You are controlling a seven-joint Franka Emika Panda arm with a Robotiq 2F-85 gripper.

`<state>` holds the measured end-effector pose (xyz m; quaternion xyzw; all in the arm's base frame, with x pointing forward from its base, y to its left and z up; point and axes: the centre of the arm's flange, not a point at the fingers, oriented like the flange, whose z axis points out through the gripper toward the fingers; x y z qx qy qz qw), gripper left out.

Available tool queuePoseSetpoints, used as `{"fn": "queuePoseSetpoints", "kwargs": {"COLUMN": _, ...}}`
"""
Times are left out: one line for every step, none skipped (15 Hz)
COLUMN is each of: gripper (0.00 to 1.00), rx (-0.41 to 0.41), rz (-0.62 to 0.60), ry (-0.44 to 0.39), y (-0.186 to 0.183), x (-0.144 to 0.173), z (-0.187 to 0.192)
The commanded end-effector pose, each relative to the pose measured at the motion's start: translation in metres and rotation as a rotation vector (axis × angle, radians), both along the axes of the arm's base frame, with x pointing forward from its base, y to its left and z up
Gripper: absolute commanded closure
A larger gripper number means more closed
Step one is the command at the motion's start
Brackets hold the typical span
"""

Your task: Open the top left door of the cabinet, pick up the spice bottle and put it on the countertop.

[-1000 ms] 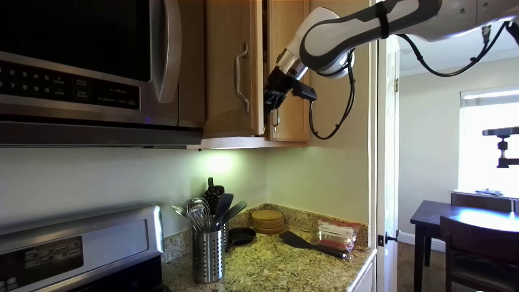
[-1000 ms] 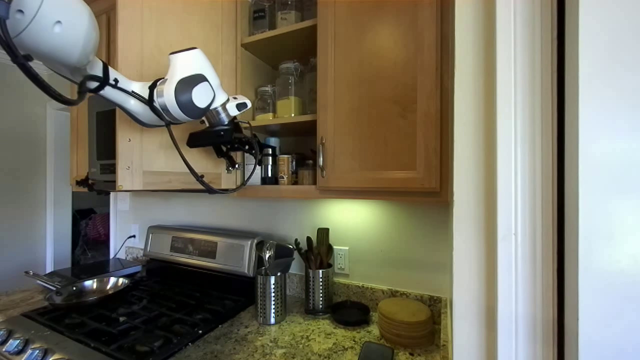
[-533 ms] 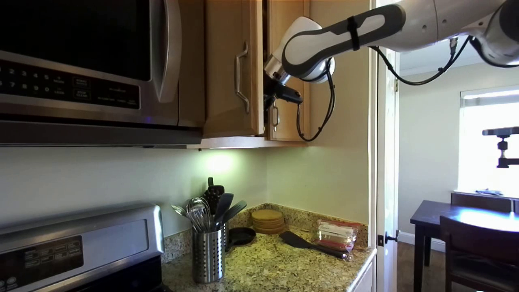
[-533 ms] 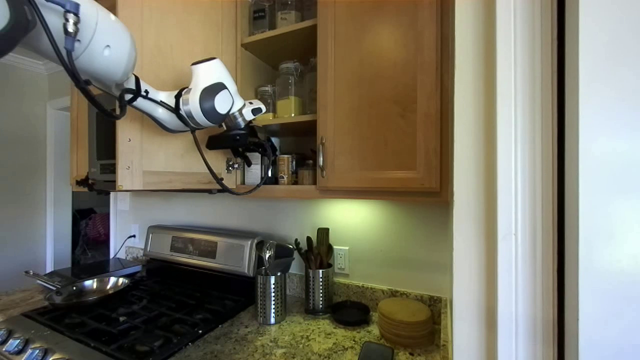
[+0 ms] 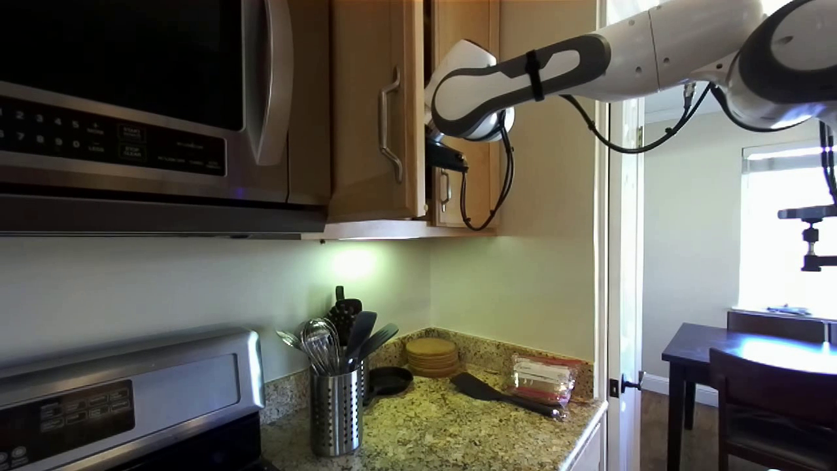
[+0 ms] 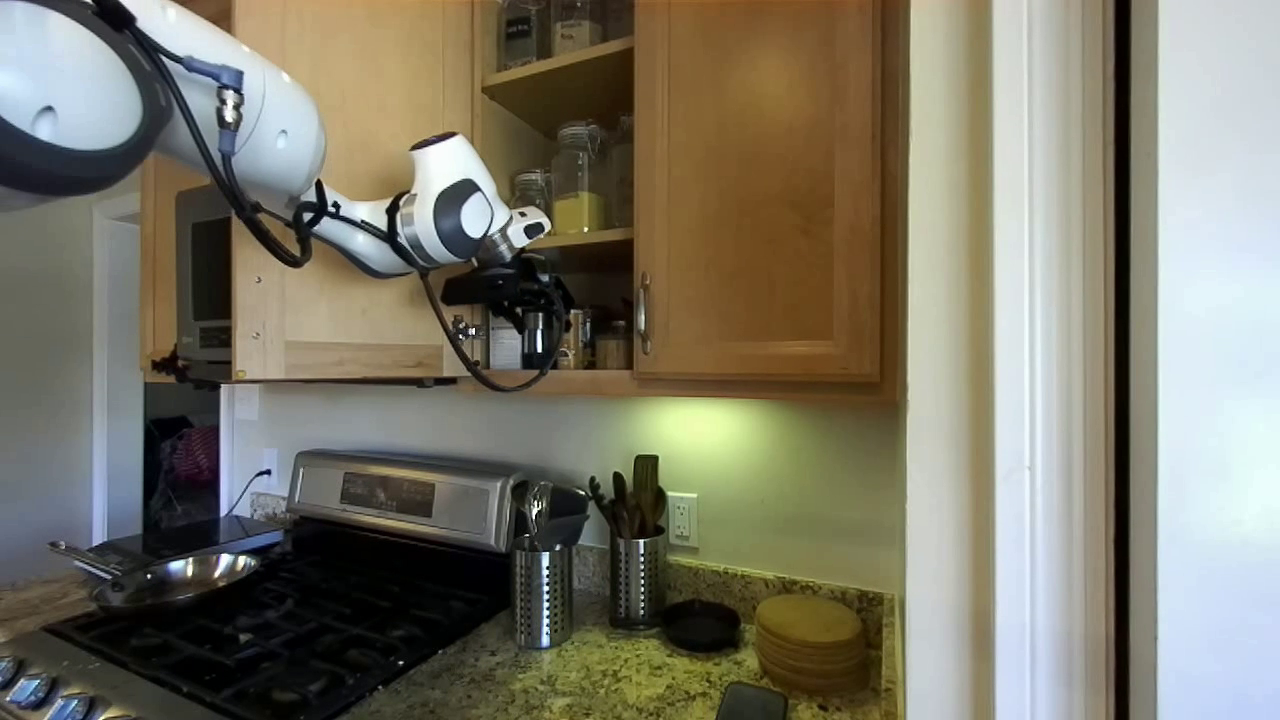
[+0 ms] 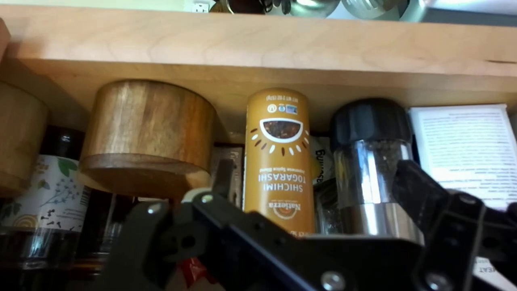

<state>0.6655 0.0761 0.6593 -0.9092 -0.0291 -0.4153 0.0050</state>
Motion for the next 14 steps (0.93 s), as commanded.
{"fn": "queuePoseSetpoints", "kwargs": {"gripper": 0.0, "rx": -0.006, "rz": -0.038, "ry": -0.006, "y": 0.0, "x": 0.019, "z": 0.008}}
{"fn": "queuePoseSetpoints", "kwargs": {"gripper": 0.0, "rx": -0.006, "rz": -0.04, "ry": -0.01, "y": 0.0, "x": 0.022, "z": 0.008}}
{"fn": "queuePoseSetpoints", "kwargs": {"gripper": 0.0, "rx": -0.005, "rz": -0.042, "ry": -0.012, "y": -0.001, "x": 0.026, "z": 0.008}}
{"fn": "queuePoseSetpoints", "kwargs": {"gripper": 0.0, "rx": -0.005, "rz": -0.045, "ry": -0.014, "y": -0.002, "x": 0.029, "z": 0.007}}
{"fn": "queuePoseSetpoints", "kwargs": {"gripper": 0.0, "rx": -0.006, "rz": -0.047, "ry": -0.014, "y": -0.003, "x": 0.033, "z": 0.006}}
{"fn": "queuePoseSetpoints", "kwargs": {"gripper": 0.0, "rx": -0.005, "rz": -0.048, "ry": -0.013, "y": -0.003, "x": 0.036, "z": 0.004}}
{"fn": "queuePoseSetpoints", "kwargs": {"gripper": 0.0, "rx": -0.003, "rz": -0.048, "ry": -0.013, "y": -0.003, "x": 0.04, "z": 0.003}}
{"fn": "queuePoseSetpoints", "kwargs": {"gripper": 0.0, "rx": -0.003, "rz": -0.048, "ry": -0.012, "y": -0.003, "x": 0.043, "z": 0.0}}
{"fn": "queuePoseSetpoints", "kwargs": {"gripper": 0.0, "rx": -0.002, "rz": -0.047, "ry": -0.011, "y": -0.003, "x": 0.046, "z": -0.001}}
{"fn": "queuePoseSetpoints", "kwargs": {"gripper": 0.0, "rx": -0.002, "rz": -0.046, "ry": -0.01, "y": -0.002, "x": 0.049, "z": -0.003}}
{"fn": "queuePoseSetpoints", "kwargs": {"gripper": 0.0, "rx": -0.001, "rz": -0.044, "ry": -0.01, "y": -0.003, "x": 0.052, "z": -0.007}}
{"fn": "queuePoseSetpoints", "kwargs": {"gripper": 0.08, "rx": 0.001, "rz": -0.039, "ry": -0.009, "y": -0.002, "x": 0.054, "z": -0.009}}
{"fn": "queuePoseSetpoints", "kwargs": {"gripper": 0.26, "rx": 0.002, "rz": -0.037, "ry": -0.01, "y": -0.001, "x": 0.056, "z": -0.011}}
{"fn": "queuePoseSetpoints", "kwargs": {"gripper": 0.33, "rx": 0.002, "rz": -0.036, "ry": -0.01, "y": -0.001, "x": 0.058, "z": -0.013}}
